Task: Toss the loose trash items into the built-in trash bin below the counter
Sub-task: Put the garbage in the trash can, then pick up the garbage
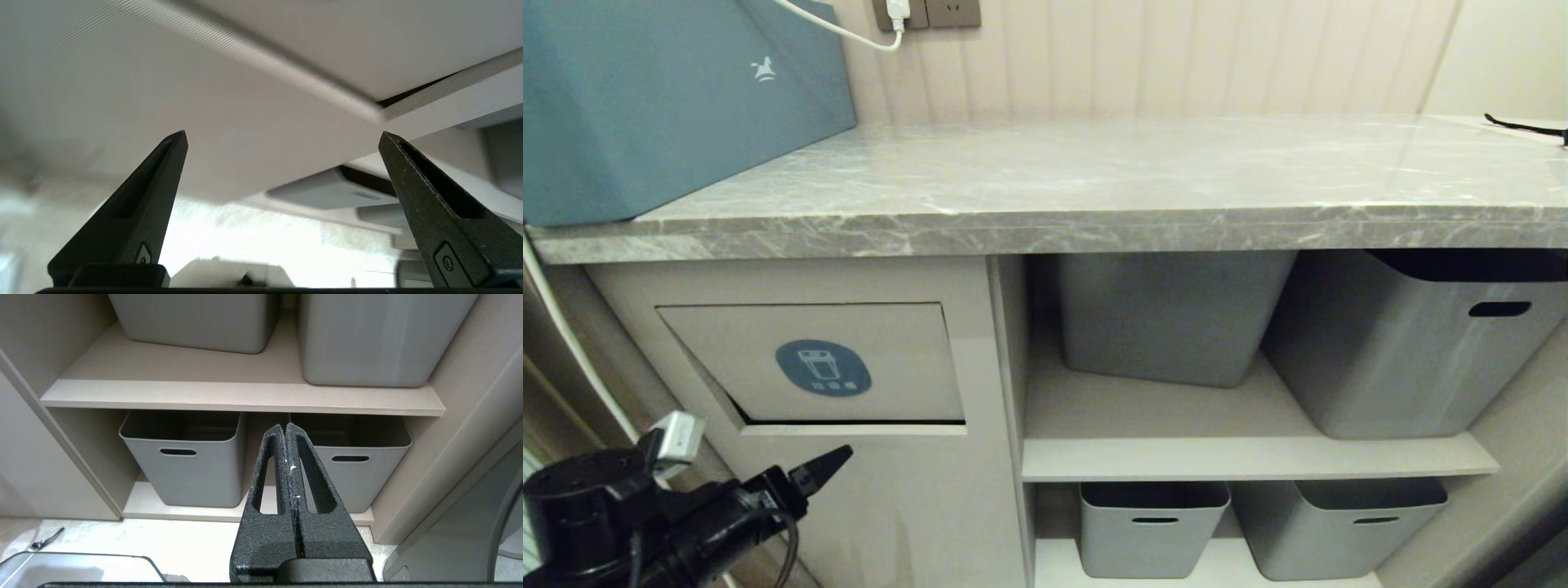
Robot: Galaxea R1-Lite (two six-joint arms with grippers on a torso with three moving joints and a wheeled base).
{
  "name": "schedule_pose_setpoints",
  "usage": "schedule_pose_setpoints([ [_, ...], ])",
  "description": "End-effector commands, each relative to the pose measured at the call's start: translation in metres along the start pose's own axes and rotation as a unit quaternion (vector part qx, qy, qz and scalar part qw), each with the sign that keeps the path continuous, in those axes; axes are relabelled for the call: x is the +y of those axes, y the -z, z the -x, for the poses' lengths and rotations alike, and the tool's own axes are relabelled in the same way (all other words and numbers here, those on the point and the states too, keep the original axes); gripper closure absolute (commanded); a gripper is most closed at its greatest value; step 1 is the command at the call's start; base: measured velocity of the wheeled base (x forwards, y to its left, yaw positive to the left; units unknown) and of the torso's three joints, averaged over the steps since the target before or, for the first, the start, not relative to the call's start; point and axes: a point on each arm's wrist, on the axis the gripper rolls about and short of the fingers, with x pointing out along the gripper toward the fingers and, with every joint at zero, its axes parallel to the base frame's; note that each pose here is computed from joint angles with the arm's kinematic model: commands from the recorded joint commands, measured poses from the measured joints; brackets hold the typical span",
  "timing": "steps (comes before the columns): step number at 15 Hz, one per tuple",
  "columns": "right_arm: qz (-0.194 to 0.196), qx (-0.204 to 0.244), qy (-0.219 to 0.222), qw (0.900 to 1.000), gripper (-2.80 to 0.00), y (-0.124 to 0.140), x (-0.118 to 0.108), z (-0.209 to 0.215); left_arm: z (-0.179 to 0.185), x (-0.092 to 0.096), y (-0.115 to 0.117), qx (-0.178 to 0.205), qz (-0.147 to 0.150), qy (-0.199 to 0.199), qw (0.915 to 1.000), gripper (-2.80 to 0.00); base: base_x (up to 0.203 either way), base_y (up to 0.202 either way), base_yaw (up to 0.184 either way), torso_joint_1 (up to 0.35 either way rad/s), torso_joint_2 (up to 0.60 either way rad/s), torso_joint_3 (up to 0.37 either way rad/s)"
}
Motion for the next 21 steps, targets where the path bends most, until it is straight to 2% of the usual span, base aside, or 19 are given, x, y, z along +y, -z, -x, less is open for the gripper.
schedule_pose_setpoints([
  [1, 0.000, 0.001, -0.001, 1.000, 0.00, 0.000, 0.000, 0.000, 0.020, -0.001, -0.003, -0.013, 0.004, -0.017, 0.9998, -2.80, 0.000, 0.000, 0.000, 0.000, 0.00, 0.000],
  [4, 0.000, 0.000, -0.001, 1.000, 0.00, 0.000, 0.000, 0.000, 0.048, -0.005, -0.009, -0.042, 0.000, -0.017, 0.9989, -2.80, 0.000, 0.000, 0.000, 0.000, 0.00, 0.000],
  [5, 0.000, 0.000, -0.001, 1.000, 0.00, 0.000, 0.000, 0.000, 0.060, -0.005, -0.011, -0.054, -0.011, -0.015, 0.9984, -2.80, 0.000, 0.000, 0.000, 0.000, 0.00, 0.000],
  [6, 0.000, 0.001, -0.001, 1.000, 0.00, 0.000, 0.000, 0.000, 0.072, -0.005, -0.012, -0.057, -0.034, -0.019, 0.9976, -2.80, 0.000, 0.000, 0.000, 0.000, 0.00, 0.000],
  [8, 0.000, 0.000, -0.001, 1.000, 0.00, 0.000, 0.000, 0.000, 0.100, -0.003, -0.011, -0.070, -0.101, -0.014, 0.9923, -2.80, 0.000, 0.000, 0.000, 0.000, 0.00, 0.000],
  [10, 0.000, 0.001, -0.001, 1.000, 0.00, 0.000, 0.000, 0.000, 0.134, 0.001, -0.002, -0.101, -0.176, -0.008, 0.9793, -2.80, 0.000, 0.000, 0.000, 0.000, 0.00, 0.000],
  [11, 0.000, 0.001, -0.001, 1.000, 0.00, 0.000, 0.000, 0.000, 0.151, 0.005, 0.008, -0.120, -0.203, -0.009, 0.9718, -2.80, 0.000, 0.000, 0.000, 0.000, 0.00, 0.000],
  [13, -0.001, 0.001, 0.000, 1.000, 0.00, 0.000, 0.000, 0.000, 0.174, 0.009, 0.027, -0.167, -0.239, -0.016, 0.9565, -2.80, 0.000, 0.000, 0.000, 0.000, 0.00, 0.000],
  [14, 0.000, 0.001, 0.000, 1.000, 0.00, 0.000, 0.000, 0.000, 0.179, 0.012, 0.036, -0.177, -0.252, -0.029, 0.9510, -2.80, 0.000, 0.000, 0.000, 0.000, 0.00, 0.000],
  [15, 0.000, 0.001, 0.000, 1.000, 0.00, 0.000, 0.000, 0.000, 0.180, 0.015, 0.042, -0.171, -0.262, -0.041, 0.9488, -2.80, 0.000, 0.000, 0.000, 0.000, 0.00, 0.000],
  [16, 0.000, 0.001, 0.000, 1.000, 0.00, 0.000, 0.000, 0.000, 0.179, 0.018, 0.048, -0.145, -0.271, -0.043, 0.9505, -2.80, 0.000, 0.000, 0.000, 0.000, 0.00, 0.000],
  [18, -0.001, 0.000, 0.000, 1.000, 0.00, 0.000, 0.000, 0.000, 0.178, 0.021, 0.053, -0.103, -0.291, 0.002, 0.9512, -2.80, 0.000, 0.000, 0.000, 0.000, 0.00, 0.000],
  [19, -0.001, 0.001, 0.000, 1.000, 0.00, 0.000, 0.000, 0.000, 0.179, 0.022, 0.054, -0.095, -0.294, 0.015, 0.9509, -2.80, 0.000, 0.000, 0.000, 0.000, 0.00, 0.000],
  [20, -0.001, 0.001, 0.000, 1.000, 0.00, 0.000, 0.000, 0.000, 0.181, 0.024, 0.056, -0.098, -0.285, 0.005, 0.9536, -2.80, 0.000, 0.000, 0.000, 0.000, 0.00, 0.000],
  [21, -0.001, 0.001, 0.000, 1.000, 0.00, 0.000, 0.000, 0.000, 0.184, 0.025, 0.059, -0.119, -0.272, -0.004, 0.9550, -2.80, 0.000, 0.000, 0.000, 0.000, 0.00, 0.000],
])
